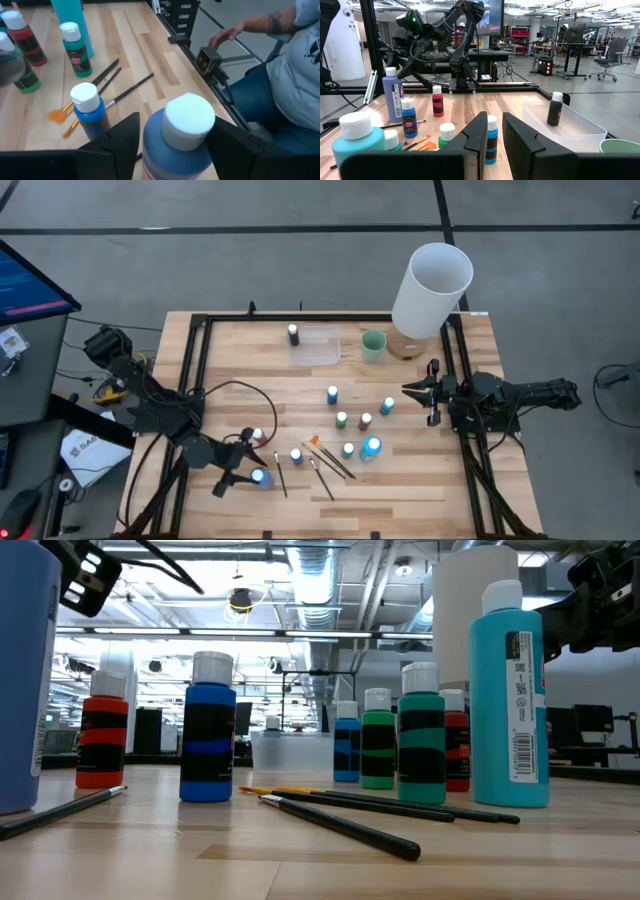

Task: Pick & Place Paint Supplies
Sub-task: Put the large blue paint bottle into the transparent bin

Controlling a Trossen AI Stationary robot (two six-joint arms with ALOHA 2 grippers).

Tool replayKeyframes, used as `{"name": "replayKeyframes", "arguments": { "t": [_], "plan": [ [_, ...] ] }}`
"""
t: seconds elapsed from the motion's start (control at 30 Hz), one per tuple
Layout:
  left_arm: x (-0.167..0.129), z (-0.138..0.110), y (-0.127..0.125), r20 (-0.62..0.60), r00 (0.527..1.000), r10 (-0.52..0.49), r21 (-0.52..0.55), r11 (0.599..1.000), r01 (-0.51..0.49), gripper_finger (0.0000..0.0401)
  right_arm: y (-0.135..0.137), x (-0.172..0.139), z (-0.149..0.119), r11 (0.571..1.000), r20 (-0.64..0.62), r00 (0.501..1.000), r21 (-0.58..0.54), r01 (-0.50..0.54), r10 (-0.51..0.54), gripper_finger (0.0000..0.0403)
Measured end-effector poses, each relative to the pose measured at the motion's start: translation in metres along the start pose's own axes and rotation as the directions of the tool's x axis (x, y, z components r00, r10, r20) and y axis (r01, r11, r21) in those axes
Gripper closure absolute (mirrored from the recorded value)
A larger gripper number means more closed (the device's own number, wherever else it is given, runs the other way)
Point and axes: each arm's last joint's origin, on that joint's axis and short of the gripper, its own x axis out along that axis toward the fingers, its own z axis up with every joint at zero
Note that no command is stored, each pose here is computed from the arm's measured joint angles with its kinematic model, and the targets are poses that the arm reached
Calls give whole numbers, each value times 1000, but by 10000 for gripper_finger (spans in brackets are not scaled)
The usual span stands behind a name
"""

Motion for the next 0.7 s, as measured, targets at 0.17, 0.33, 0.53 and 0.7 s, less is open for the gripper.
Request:
{"name": "replayKeyframes", "arguments": {
  "t": [0.17,0.33,0.53,0.7],
  "plan": [
    [-1,0,1,5,1000,3,15,1000,-3,203,0,0,0,1000,0,1000,0,0,0,349],
    [-1,0,1,6,1000,3,22,1000,-3,217,0,0,0,1000,0,1000,0,0,0,349],
    [-1,1,1,12,1000,7,24,1000,-7,275,0,0,0,1000,0,1000,0,0,0,349],
    [-1,2,1,18,1000,7,20,1000,-8,317,0,0,0,1000,0,1000,0,0,0,349]
  ]
}}
